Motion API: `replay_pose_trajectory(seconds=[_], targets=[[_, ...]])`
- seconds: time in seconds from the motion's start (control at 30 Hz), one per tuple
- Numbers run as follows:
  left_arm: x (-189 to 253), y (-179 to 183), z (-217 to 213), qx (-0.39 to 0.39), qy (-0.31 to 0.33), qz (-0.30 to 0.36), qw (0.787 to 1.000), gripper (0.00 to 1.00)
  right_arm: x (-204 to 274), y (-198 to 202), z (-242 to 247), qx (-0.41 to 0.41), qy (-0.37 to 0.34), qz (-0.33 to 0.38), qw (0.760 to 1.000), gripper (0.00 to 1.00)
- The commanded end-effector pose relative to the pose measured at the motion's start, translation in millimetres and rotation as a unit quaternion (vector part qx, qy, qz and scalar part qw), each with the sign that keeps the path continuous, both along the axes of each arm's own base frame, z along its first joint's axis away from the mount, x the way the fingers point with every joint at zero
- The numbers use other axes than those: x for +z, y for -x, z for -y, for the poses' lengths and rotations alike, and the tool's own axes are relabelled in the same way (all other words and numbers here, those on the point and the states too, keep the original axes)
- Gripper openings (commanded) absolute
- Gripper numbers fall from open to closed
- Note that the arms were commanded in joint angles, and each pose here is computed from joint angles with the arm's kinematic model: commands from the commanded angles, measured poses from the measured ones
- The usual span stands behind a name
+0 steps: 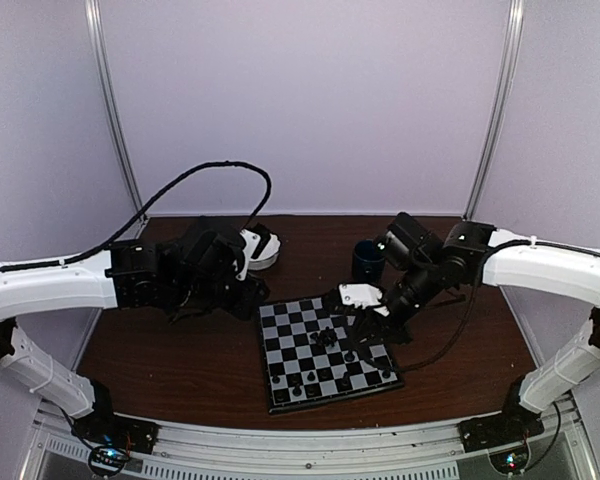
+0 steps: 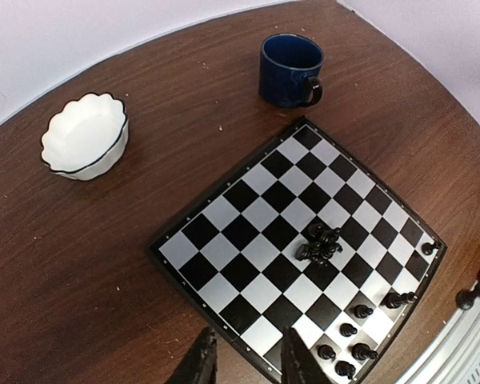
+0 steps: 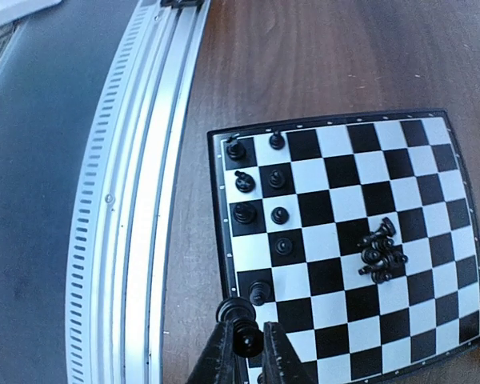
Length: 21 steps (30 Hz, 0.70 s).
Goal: Set up the chess pieces on the board
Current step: Place the king on e8.
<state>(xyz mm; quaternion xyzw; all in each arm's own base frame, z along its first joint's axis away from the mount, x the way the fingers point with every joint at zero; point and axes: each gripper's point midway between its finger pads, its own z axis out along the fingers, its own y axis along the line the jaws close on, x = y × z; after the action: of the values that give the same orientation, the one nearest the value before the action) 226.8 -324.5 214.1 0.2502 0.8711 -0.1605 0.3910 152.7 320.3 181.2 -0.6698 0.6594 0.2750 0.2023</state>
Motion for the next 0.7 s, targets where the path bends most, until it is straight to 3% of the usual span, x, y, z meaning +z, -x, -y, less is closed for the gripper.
replay_pose_trajectory(seconds=[0.0, 0.33, 0.67], targets=[[22, -5, -3, 0.026, 0.051, 0.017, 0.998, 0.29, -22, 6, -13, 0.035, 0.046, 0.06, 0.997, 0.12], [15, -1, -5, 0.026, 0.051, 0.003, 0.998, 0.3, -63, 26, -42, 0.088, 0.077, 0.081, 0.99, 0.12], [9, -1, -3, 0.027, 0.049, -0.005, 0.998, 0.3, -91, 24, -51, 0.091, 0.097, 0.092, 0.987, 0.12]])
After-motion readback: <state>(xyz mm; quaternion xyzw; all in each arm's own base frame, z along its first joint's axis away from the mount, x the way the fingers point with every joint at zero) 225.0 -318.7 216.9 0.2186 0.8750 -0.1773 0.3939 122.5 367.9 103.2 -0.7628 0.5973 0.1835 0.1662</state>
